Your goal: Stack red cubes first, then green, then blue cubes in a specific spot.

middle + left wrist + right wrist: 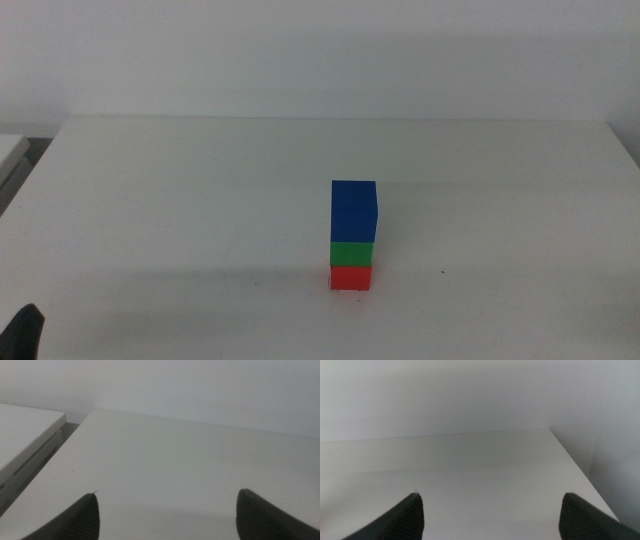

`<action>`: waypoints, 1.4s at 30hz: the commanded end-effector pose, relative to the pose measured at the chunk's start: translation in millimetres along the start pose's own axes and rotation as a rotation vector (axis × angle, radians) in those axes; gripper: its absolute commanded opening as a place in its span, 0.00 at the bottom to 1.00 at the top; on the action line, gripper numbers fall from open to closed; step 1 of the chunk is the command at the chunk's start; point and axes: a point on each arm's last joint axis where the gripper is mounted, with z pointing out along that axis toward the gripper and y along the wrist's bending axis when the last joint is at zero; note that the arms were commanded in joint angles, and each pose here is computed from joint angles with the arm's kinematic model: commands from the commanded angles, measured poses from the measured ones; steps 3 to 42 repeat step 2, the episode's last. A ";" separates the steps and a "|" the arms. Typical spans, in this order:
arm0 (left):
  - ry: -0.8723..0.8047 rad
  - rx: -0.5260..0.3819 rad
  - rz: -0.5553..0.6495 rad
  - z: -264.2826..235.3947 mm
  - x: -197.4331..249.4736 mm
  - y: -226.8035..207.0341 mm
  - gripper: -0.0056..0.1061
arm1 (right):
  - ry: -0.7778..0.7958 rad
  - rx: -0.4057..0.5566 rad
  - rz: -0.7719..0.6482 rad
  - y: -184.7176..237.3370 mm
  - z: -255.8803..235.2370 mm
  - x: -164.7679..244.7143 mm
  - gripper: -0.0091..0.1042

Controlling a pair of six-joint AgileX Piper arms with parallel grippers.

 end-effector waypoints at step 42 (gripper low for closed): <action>-0.018 0.000 -0.001 -0.3 -1.2 -0.1 0.89 | -0.014 0.006 -0.018 -0.4 -0.1 -0.1 0.82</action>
